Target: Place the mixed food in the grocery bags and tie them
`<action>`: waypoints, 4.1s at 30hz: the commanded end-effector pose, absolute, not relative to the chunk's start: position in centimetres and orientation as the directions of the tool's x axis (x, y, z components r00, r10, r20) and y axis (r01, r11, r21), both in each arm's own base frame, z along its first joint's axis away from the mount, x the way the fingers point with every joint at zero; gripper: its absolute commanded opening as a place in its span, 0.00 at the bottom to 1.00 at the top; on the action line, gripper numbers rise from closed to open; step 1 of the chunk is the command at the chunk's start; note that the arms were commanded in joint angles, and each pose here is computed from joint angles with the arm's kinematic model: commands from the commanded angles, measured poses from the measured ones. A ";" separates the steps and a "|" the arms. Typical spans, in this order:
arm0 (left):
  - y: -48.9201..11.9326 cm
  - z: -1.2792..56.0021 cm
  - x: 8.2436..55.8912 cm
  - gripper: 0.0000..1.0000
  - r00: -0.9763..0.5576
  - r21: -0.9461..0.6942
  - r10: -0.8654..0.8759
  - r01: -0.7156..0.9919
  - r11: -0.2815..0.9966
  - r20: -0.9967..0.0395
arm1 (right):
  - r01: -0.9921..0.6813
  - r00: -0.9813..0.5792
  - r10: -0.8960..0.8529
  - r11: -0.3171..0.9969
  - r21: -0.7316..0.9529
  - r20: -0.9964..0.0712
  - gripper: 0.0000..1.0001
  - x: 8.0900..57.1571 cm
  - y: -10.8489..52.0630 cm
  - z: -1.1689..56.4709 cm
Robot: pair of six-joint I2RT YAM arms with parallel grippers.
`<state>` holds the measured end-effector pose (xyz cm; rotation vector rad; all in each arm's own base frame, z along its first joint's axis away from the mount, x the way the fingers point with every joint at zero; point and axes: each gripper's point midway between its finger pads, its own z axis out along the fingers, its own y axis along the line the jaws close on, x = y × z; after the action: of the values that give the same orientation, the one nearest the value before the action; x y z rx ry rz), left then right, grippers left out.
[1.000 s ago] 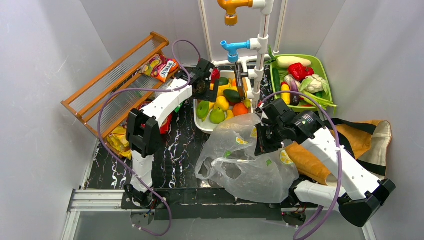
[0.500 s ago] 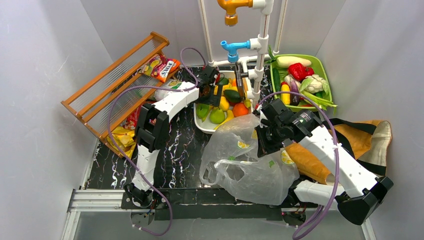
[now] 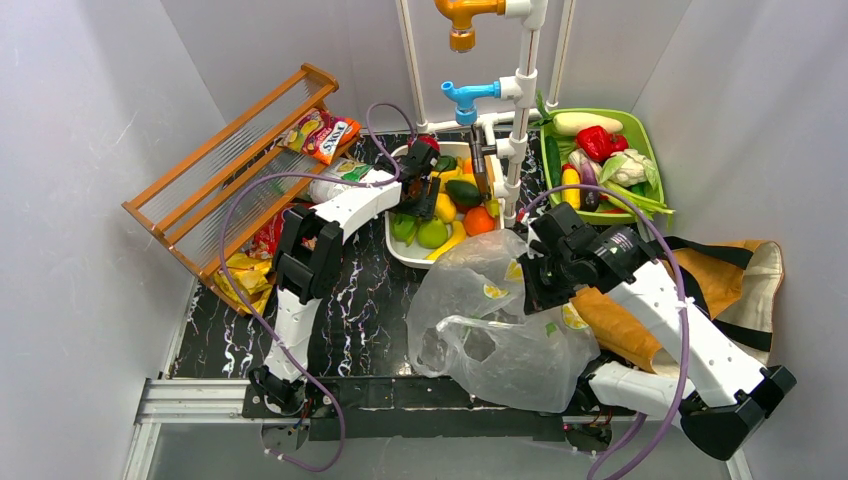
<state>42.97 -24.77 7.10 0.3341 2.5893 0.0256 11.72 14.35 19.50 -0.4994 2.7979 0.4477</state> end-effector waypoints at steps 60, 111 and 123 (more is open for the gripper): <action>-22.5 42.2 23.9 0.00 -0.483 -0.432 -0.135 0.581 0.690 -0.865 | -0.290 -0.952 -0.148 0.718 0.633 -0.268 0.01 15.1 26.5 32.2; -29.3 39.2 15.3 0.00 -0.615 -0.580 0.003 0.745 0.331 -0.788 | -0.138 -0.986 -0.044 0.743 0.654 -0.158 0.01 17.3 28.8 34.2; -29.8 37.9 16.8 0.24 -0.636 -0.600 -0.036 0.707 0.373 -0.771 | -0.184 -0.980 -0.072 0.698 0.692 -0.188 0.01 17.1 29.4 35.0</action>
<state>16.78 -29.67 37.15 0.5861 1.9594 -1.3082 17.38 29.20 33.78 -0.1599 2.8194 1.0772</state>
